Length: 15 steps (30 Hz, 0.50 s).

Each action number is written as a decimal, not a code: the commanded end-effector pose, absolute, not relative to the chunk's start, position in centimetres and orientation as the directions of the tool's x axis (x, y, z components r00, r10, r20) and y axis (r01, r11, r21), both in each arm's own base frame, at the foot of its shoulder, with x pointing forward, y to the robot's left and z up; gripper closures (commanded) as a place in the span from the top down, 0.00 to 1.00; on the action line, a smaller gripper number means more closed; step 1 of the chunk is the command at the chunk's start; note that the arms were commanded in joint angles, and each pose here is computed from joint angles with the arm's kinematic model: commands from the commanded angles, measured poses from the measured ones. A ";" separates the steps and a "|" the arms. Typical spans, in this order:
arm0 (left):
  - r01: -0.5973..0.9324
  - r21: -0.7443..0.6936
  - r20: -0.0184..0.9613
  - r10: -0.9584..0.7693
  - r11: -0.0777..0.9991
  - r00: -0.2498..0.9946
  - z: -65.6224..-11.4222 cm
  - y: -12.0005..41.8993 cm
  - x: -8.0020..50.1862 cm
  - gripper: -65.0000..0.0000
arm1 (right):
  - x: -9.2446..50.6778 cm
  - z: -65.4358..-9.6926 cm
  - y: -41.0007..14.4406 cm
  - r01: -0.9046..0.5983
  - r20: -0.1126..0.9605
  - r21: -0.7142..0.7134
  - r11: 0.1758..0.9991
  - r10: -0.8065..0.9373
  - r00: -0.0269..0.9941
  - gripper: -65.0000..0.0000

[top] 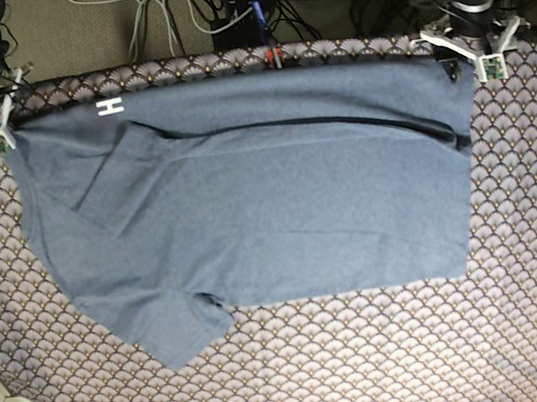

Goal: Fold the T-shirt properly
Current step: 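Drag the folded edge with both grippers back toward the robot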

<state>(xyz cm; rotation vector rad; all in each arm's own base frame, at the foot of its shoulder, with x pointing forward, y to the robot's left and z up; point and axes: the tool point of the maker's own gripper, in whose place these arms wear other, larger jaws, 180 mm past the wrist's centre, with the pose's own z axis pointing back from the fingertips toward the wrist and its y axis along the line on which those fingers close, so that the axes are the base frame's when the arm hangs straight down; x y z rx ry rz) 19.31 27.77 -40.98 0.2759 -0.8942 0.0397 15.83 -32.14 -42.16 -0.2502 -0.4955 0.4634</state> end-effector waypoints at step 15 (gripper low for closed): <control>-0.213 0.259 0.824 -0.101 0.942 0.557 -37.6 30.3 20.3 0.75 | 15.9 -38.8 -37.3 -0.262 0.400 -0.448 0.855 0.454 0.796 0.44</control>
